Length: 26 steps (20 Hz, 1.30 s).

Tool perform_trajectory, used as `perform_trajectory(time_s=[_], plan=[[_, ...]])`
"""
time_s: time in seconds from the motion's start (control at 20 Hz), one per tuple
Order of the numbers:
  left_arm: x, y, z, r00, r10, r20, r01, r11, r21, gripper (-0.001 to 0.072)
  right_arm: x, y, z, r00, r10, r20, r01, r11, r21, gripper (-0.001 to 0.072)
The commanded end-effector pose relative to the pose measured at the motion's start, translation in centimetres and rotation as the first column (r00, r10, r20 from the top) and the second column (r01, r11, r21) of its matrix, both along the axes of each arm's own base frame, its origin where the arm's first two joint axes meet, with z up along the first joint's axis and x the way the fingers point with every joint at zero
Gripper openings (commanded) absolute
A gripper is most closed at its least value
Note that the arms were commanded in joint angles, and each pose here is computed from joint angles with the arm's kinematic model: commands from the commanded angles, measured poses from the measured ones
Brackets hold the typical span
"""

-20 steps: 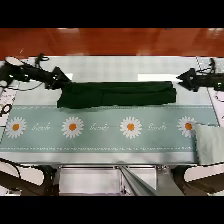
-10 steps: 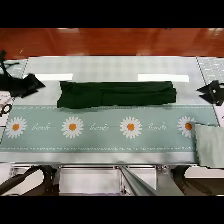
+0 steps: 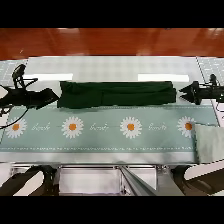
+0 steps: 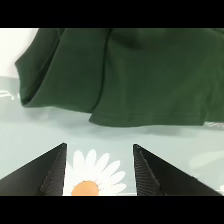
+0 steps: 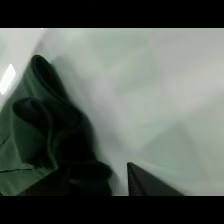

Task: Fold the shirts.

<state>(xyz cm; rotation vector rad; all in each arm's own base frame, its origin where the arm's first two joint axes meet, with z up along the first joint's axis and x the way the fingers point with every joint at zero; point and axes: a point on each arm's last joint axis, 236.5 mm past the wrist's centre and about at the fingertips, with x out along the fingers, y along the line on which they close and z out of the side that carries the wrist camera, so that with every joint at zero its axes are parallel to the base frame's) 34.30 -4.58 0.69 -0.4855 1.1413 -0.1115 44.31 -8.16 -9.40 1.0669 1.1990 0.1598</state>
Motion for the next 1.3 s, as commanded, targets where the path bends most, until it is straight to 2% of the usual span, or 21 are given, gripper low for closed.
perform_trajectory(time_s=[0.0, 0.45, 0.5, 0.55, 0.6, 0.65, 0.75, 0.9, 0.95, 1.0, 1.05, 1.25], plan=[[0.0, -0.6, 0.0, 1.0, -0.001, 0.006, 0.001, 1.0, -0.012, 0.0508, 0.8, 2.5, -0.4, 0.998, 0.065, -0.014, -0.064, 0.996, 0.068, 0.0423], [0.0, -0.8, 0.2, 1.0, 0.002, 0.007, -0.002, 1.0, -0.027, 0.0507, 1.3, 8.7, -0.3, 0.979, 0.204, 0.0, -0.204, 0.977, 0.068, 0.0416], [0.0, -0.8, 0.2, 1.0, 0.002, 0.007, -0.001, 1.0, -0.027, 0.0508, 1.4, 9.2, -0.3, 0.977, 0.212, 0.003, -0.212, 0.975, 0.064, 0.0371], [0.0, -0.8, 0.2, 1.0, 0.002, 0.007, -0.001, 1.0, -0.027, 0.0508, 1.5, 9.7, -0.3, 0.975, 0.22, 0.005, -0.22, 0.973, 0.067, 0.0259], [0.0, -0.8, 0.2, 1.0, 0.002, 0.007, -0.001, 1.0, -0.027, 0.0508, 1.7, 9.9, 0.1, 0.975, 0.223, 0.02, -0.224, 0.972, 0.071, 0.011], [0.0, -0.8, 0.2, 1.0, 0.002, 0.007, -0.001, 1.0, -0.027, 0.0508, 1.8, 10.3, 0.7, 0.97, 0.238, 0.05, -0.241, 0.967, 0.08, 0.0024], [0.0, -0.8, 0.2, 1.0, 0.001, 0.007, -0.001, 1.0, -0.027, 0.0508, 1.8, 10.0, 2.2, 0.967, 0.243, 0.079, -0.248, 0.967, 0.062, 0.0023], [0.2, -1.8, 0.7, 1.0, -0.015, 0.021, 0.016, 0.997, -0.069, 0.0505, 1.7, 8.4, 5.8, 0.959, 0.25, 0.132, -0.249, 0.968, -0.025, 0.0023], [0.3, -2.8, 1.2, 0.999, -0.037, 0.039, 0.041, 0.993, -0.106, 0.0483, 1.2, 7.8, 7.3, 0.954, 0.262, 0.146, -0.256, 0.965, -0.059, 0.0023], [0.4, -3.9, 1.8, 0.995, -0.07, 0.065, 0.078, 0.988, -0.132, 0.0304, 0.4, 7.3, 8.7, 0.948, 0.279, 0.154, -0.268, 0.959, -0.091, 0.0023], [0.5, -5.0, 2.3, 0.988, -0.116, 0.1, 0.13, 0.981, -0.144, 0.0033, -0.5, 7.0, 10.0, 0.944, 0.289, 0.162, -0.273, 0.955, -0.118, 0.0022], [1.3, -11.7, 2.8, 0.948, -0.253, 0.19, 0.284, 0.946, -0.158, 0.002, -4.9, 6.4, 14.3, 0.94, 0.273, 0.207, -0.23, 0.951, -0.208, 0.0022]])
